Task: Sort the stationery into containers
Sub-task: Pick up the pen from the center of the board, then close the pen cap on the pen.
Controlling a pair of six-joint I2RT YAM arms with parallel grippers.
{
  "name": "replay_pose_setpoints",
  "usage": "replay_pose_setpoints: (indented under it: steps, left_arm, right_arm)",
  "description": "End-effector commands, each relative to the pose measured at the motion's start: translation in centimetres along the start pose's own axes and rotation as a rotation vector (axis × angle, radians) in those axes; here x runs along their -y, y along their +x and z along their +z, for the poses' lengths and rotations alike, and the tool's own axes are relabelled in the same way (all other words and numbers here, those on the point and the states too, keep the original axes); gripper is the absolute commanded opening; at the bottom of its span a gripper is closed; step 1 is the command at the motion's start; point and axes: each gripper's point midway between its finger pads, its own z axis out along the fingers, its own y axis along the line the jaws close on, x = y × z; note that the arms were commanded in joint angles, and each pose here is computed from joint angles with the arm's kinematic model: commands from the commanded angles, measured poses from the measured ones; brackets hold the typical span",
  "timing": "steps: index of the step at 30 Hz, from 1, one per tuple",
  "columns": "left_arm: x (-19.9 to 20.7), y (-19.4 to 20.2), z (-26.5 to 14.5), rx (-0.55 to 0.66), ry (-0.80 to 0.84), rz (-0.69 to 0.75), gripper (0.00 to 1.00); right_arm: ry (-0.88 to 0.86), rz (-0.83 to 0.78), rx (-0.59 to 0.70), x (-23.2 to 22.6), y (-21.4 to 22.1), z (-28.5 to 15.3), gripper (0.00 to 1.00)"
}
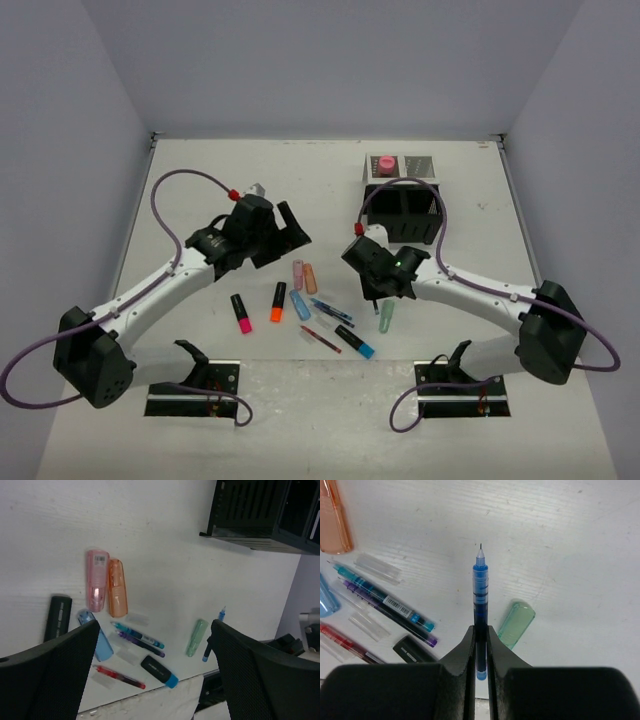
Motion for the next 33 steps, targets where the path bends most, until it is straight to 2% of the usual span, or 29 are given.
replay_pose_setpoints:
  steps: [1,2,3,4,5,9,13,16,21,26,28,33]
  left_arm:
    - [4.2,0.1,-0.9,0.129,-0.074,-0.207,0.93]
    - [4.0,0.2,-0.8,0.14,-0.106,-0.228,0.86]
    - [3.8,0.4,-0.6,0.143,-0.133,-0.24,0.75]
    - [3.9,0.6,-0.1,0.145,-0.151,-0.249,0.58]
    - [4.0,0.7,0.3,0.145,-0.165,-0.254,0.49]
    - [4.0,2.1,2.8,0.094,-0.269,-0.23,0.51]
    - [2.1,5.1,4.7,0.032,-0.427,-0.236,0.54]
    - [1.6,6.8,5.3,0.035,-0.476,-0.278,0.54]
    - [1.7,8.8,5.0,0.085,-0.57,-0.262,0.54]
    - [0.6,9.9,6.1,0.082,-0.605,-0.259,0.51]
    - [0.3,10.4,6.3,0.073,-0.618,-0.266,0.46]
    - [-0.3,12.2,7.1,0.051,-0.625,-0.283,0.45]
  right_arm:
    - [0.031,0.039,0.082,1.5,-1.7,-1.6,0.0]
    - [0.024,0.052,0.101,1.7,-1.9,-2.1,0.0]
    - [0.018,0.066,0.12,1.9,-2.1,-2.7,0.0]
    - [0.017,0.078,0.134,2.1,-2.2,-3.0,0.0]
    - [0.015,0.087,0.147,2.3,-2.3,-3.3,0.0]
    - [-0.015,0.099,0.206,2.6,-3.3,-5.0,0.0]
    - [-0.04,0.112,0.275,3.0,-4.7,-6.9,0.0]
    - [-0.054,0.108,0.303,3.3,-5.0,-7.7,0.0]
    - [-0.085,0.097,0.33,3.7,-4.9,-8.7,0.0]
    - [-0.114,0.083,0.336,4.0,-4.1,-9.0,0.0]
    - [-0.121,0.074,0.342,4.2,-3.9,-9.1,0.0]
    - [-0.138,0.068,0.356,4.4,-3.6,-9.5,0.0]
